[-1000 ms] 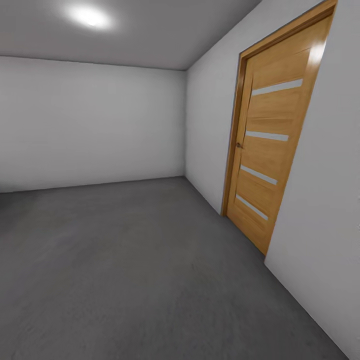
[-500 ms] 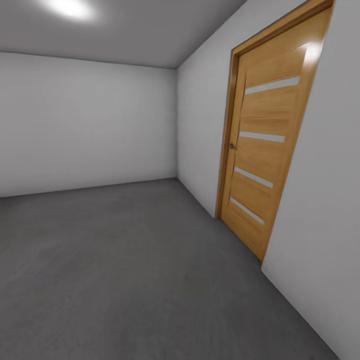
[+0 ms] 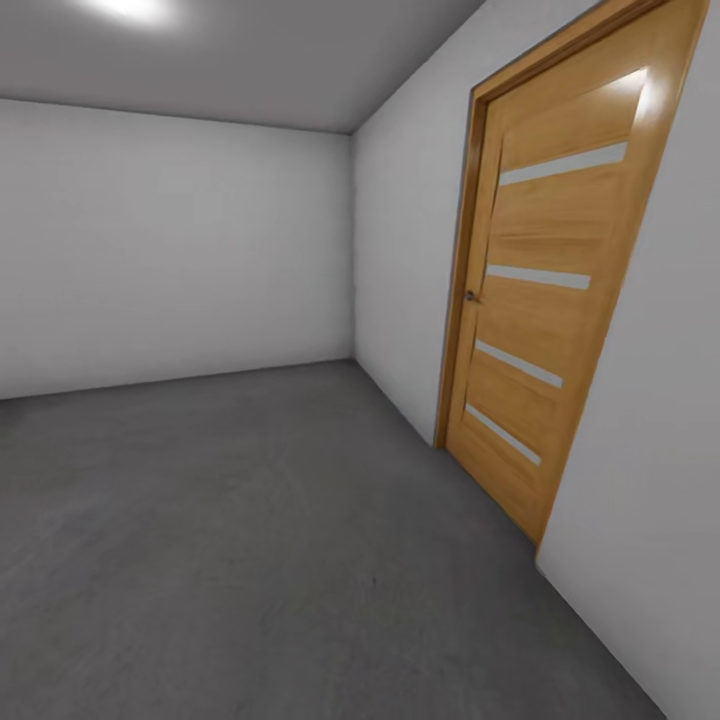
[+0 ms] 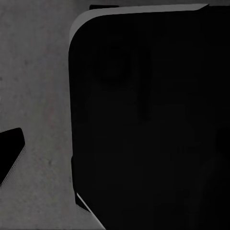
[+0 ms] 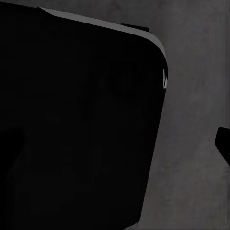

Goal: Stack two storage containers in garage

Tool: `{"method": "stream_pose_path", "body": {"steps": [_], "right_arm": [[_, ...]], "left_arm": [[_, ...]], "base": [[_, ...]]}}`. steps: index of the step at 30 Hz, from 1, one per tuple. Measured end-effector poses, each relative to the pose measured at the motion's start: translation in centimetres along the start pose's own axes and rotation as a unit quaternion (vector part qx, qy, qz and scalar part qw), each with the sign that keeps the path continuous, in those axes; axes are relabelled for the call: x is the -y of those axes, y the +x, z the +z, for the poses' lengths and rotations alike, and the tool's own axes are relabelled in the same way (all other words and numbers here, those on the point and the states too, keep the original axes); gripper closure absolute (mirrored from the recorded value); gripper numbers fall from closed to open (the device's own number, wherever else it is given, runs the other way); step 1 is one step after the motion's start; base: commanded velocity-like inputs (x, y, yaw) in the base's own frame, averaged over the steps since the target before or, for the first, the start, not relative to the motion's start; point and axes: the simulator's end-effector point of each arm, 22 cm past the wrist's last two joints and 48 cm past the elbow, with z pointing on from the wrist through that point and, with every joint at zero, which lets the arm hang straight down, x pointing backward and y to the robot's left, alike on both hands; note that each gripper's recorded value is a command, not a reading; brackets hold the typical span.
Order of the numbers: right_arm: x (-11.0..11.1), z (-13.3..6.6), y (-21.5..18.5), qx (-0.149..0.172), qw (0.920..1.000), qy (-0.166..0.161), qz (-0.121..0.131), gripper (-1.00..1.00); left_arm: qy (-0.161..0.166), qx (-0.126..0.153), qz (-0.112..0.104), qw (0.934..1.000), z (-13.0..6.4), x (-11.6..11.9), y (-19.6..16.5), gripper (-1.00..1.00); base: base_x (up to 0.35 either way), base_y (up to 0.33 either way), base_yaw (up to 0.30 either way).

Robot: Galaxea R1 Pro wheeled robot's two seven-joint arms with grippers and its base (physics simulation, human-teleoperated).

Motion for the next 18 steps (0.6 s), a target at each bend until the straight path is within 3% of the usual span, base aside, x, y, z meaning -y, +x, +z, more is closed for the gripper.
{"method": "stream_pose_path", "body": {"steps": [18], "right_arm": [[-0.11, 0.00, -0.02, 0.000, 1.0000, -0.001, -0.001, -1.00]], "left_arm": [[0.000, -0.001, -0.001, 1.0000, 0.00, -0.03, 0.04, -1.00]], "base": [[0.322, 0.000, 0.000]]}}
